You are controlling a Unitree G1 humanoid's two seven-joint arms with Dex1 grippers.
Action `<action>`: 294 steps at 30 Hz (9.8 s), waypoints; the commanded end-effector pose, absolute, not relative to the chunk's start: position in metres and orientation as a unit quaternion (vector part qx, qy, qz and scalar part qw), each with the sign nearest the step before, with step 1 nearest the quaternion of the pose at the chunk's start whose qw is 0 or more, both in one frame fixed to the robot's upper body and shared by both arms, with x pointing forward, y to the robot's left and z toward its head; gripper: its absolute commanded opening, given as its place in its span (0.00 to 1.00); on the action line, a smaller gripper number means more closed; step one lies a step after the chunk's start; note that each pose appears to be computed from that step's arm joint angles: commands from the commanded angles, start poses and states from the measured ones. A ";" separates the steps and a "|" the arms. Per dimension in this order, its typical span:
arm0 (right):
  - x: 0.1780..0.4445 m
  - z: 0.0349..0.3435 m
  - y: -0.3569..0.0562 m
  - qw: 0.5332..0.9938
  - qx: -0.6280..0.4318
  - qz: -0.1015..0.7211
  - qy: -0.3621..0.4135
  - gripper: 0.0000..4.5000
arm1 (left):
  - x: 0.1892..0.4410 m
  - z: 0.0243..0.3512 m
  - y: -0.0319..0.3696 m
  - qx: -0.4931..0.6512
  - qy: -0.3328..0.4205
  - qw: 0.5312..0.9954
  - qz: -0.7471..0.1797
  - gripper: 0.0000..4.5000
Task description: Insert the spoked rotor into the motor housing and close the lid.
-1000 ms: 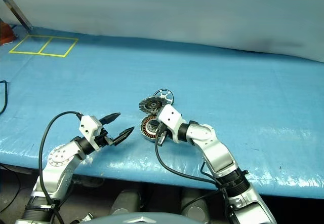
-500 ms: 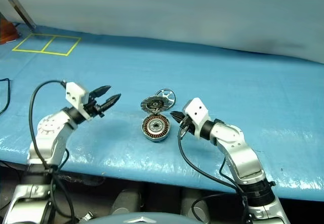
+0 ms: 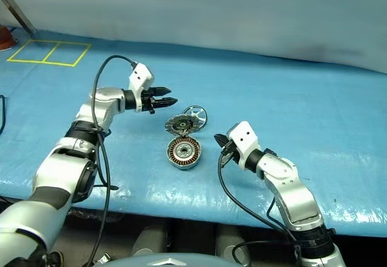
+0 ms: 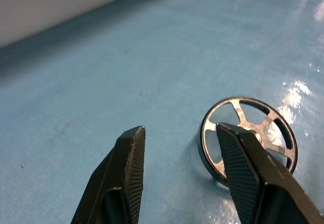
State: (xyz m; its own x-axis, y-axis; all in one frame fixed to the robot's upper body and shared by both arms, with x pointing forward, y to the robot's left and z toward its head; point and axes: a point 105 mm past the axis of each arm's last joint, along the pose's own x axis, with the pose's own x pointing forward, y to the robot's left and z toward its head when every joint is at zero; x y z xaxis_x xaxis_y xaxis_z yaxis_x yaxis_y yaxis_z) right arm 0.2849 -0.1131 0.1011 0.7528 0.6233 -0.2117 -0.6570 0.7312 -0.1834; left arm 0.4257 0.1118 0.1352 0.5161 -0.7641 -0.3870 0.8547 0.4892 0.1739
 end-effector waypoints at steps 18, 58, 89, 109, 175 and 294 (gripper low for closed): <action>0.271 0.112 -0.125 0.949 -0.124 0.289 0.040 0.00 | 0.417 0.113 0.073 0.320 0.169 0.761 -0.539 0.99; 0.272 0.108 -0.122 0.949 -0.120 0.287 0.044 0.00 | 0.424 0.101 0.084 0.201 0.207 0.829 -0.480 0.99; 0.357 0.120 -0.129 0.943 -0.122 0.308 0.036 0.00 | 0.383 0.116 0.152 0.144 0.085 0.823 -0.543 0.99; 0.411 0.113 -0.066 0.890 -0.138 0.425 0.088 0.48 | 0.294 0.089 0.134 0.083 0.015 0.852 -0.516 1.00; 0.412 0.076 -0.067 0.887 -0.154 0.419 0.120 0.27 | 0.289 0.082 0.144 0.066 0.016 0.887 -0.456 1.00; 0.277 0.091 -0.071 0.858 0.129 0.485 0.113 0.01 | 0.269 0.066 0.142 0.035 0.018 0.881 -0.471 1.00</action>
State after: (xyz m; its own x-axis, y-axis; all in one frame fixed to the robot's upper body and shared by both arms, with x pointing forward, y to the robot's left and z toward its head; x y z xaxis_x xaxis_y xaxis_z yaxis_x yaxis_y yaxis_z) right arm 0.2736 -0.0715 0.0756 0.5041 0.8549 -0.1226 -0.7772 0.5109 0.3673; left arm 0.2699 0.1446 0.0537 0.5609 -0.8223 -0.0960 0.8257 0.5640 -0.0065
